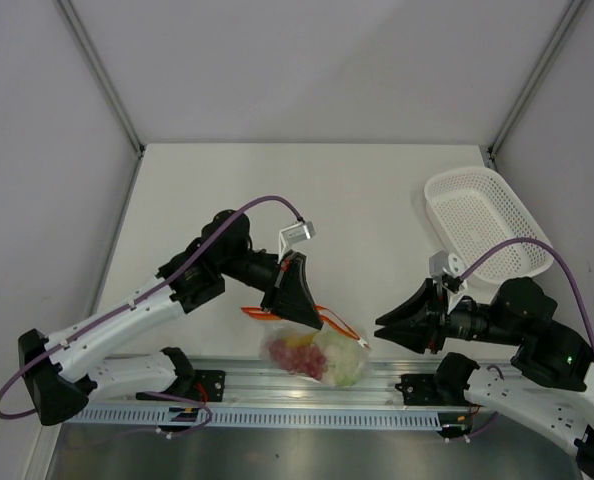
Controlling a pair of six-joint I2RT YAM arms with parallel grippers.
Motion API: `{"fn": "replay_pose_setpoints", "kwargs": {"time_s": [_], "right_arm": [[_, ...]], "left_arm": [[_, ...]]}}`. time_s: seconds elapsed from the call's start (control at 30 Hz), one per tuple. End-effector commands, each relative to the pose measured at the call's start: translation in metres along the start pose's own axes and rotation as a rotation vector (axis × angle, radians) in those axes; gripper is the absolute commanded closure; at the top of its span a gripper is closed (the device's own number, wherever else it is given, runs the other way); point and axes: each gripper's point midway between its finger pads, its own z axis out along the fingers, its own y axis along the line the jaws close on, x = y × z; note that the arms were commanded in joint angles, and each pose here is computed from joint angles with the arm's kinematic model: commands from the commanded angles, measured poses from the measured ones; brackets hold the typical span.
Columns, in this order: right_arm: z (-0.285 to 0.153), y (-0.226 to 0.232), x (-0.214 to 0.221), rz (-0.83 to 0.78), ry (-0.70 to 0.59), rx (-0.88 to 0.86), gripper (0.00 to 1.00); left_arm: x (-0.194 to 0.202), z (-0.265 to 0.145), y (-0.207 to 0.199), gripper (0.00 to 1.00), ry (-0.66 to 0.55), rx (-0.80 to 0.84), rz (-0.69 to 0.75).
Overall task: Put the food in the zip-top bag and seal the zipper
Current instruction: Zip the zipper food storage bag at the center of the board.
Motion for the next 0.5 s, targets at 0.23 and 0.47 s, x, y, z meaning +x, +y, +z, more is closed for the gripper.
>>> {"fn": "replay_pose_setpoints", "kwargs": {"time_s": [0.23, 0.47], "right_arm": [[0.0, 0.02, -0.013, -0.042, -0.06, -0.113, 0.57], [0.005, 0.027, -0.018, -0.037, -0.081, -0.163, 0.54]], "left_arm": [[-0.01, -0.009, -0.024, 0.99, -0.036, 0.087, 0.078], [-0.021, -0.007, -0.022, 0.99, -0.047, 0.089, 0.056]]}}
